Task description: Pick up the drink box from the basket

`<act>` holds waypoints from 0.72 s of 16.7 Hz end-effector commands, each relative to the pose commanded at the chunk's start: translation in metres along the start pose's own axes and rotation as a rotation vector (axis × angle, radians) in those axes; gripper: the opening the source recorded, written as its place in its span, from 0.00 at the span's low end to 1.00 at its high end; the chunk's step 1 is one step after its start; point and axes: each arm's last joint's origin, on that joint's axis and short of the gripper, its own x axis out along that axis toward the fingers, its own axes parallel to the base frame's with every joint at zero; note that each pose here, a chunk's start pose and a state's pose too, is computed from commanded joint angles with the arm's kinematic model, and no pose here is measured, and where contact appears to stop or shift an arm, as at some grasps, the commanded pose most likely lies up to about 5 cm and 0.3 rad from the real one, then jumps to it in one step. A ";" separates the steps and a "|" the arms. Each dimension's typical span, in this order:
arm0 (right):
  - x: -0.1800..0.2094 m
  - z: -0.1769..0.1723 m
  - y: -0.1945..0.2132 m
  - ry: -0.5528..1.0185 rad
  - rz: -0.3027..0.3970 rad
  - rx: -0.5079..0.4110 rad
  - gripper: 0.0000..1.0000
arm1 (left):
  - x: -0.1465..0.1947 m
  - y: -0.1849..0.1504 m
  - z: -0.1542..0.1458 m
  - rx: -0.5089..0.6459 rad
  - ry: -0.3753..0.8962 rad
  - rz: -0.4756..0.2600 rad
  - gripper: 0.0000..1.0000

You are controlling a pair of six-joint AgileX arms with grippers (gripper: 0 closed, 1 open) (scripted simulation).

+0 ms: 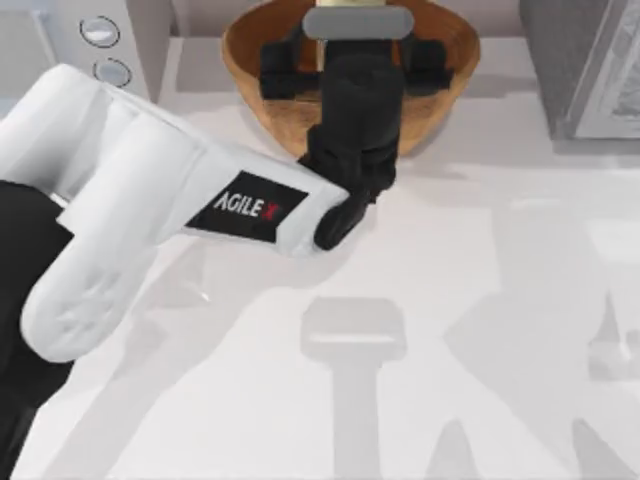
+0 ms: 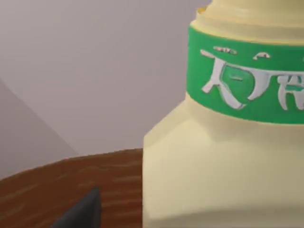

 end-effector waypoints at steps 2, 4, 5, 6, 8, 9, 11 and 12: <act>0.000 0.000 0.000 0.000 0.000 0.000 1.00 | 0.012 -0.001 -0.001 0.001 0.002 -0.001 1.00; 0.000 0.000 0.000 0.000 0.000 0.000 1.00 | 0.025 -0.001 -0.002 0.000 0.001 0.000 1.00; 0.000 0.000 0.000 0.000 0.000 0.000 1.00 | 0.031 -0.001 -0.002 0.000 0.001 0.000 1.00; 0.000 0.000 0.000 0.000 0.000 0.000 1.00 | 0.036 -0.001 -0.002 0.000 0.001 0.000 1.00; 0.000 0.000 0.000 0.000 0.000 0.000 1.00 | 0.042 -0.001 -0.003 0.000 0.001 0.000 1.00; 0.000 0.000 0.000 0.000 0.000 0.000 1.00 | 0.043 -0.001 -0.003 0.000 0.001 0.000 1.00; 0.000 0.000 0.000 0.000 0.000 0.000 1.00 | 0.043 -0.001 -0.003 0.000 0.001 0.000 1.00; 0.000 0.000 0.000 0.000 0.000 0.000 1.00 | 0.043 -0.001 -0.003 0.000 0.001 0.000 1.00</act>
